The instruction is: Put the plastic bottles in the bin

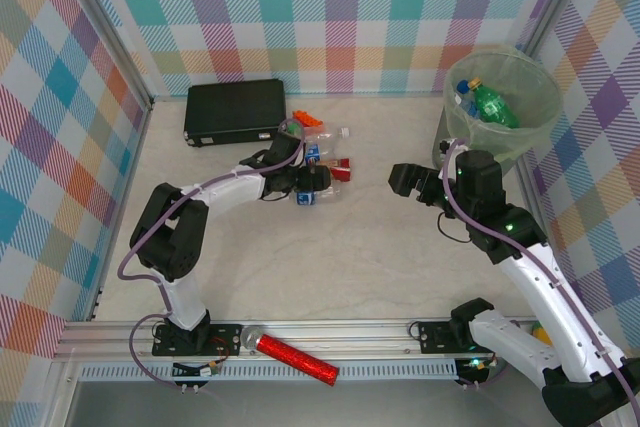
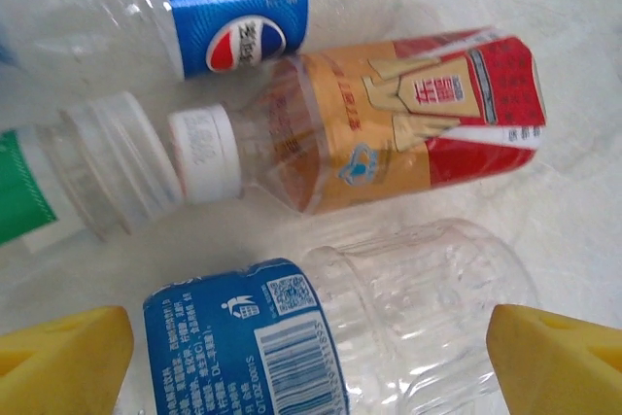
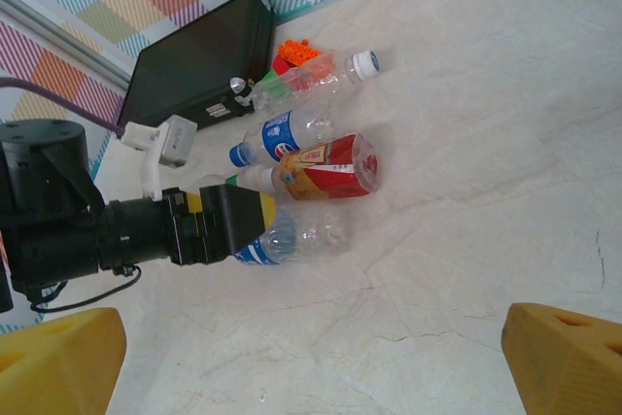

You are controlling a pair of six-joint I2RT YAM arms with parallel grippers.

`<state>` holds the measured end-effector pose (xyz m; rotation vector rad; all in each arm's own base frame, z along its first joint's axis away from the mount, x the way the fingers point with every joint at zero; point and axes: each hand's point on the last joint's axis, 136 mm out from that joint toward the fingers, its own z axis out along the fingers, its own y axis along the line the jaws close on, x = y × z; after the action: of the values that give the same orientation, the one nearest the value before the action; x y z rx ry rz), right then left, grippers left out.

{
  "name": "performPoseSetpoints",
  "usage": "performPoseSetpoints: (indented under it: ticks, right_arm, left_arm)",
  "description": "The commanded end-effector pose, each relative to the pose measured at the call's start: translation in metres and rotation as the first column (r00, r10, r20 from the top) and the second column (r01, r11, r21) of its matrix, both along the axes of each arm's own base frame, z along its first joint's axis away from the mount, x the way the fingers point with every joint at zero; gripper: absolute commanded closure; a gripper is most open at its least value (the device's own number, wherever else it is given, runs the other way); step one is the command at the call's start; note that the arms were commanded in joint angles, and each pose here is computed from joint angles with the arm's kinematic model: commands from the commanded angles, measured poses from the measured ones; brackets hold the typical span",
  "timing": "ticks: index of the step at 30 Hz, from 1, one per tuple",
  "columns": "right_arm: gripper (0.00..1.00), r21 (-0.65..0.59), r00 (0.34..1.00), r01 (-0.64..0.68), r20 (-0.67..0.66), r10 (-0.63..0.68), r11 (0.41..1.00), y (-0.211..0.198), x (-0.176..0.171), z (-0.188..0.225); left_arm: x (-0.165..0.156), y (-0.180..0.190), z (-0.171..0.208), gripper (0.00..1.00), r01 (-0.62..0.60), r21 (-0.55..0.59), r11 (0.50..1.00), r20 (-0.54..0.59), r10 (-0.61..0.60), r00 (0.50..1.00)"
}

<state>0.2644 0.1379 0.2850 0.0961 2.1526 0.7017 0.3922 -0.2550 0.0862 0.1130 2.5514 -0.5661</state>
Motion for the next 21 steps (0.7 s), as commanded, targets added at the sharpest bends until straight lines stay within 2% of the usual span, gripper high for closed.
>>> performPoseSetpoints:
  ticks: [1, 6, 12, 21]
  right_arm:
    - [0.01, 0.026, 1.0, 0.008, 0.028, -0.009, 1.0, 0.003, 0.003, 0.009]
    - [0.01, 0.024, 0.999, 0.02, 0.029, -0.02, 1.0, 0.002, 0.005, 0.008]
    - [0.01, 0.022, 1.0, 0.023, 0.021, -0.024, 0.999, 0.002, 0.004, 0.006]
    - [0.01, 0.022, 0.999, 0.039, 0.019, -0.039, 0.999, -0.002, 0.001, 0.004]
  left_arm:
    - [-0.023, -0.009, 0.008, 0.07, 0.062, -0.061, 0.996, -0.017, -0.064, 0.998]
    - [-0.049, -0.017, 0.012, 0.07, 0.094, -0.106, 0.99, -0.034, -0.098, 0.995]
    - [-0.082, -0.029, 0.016, 0.07, 0.165, -0.106, 0.981, -0.041, -0.17, 0.985]
    - [-0.108, -0.016, -0.007, 0.09, 0.229, 0.005, 0.973, -0.084, -0.228, 0.97]
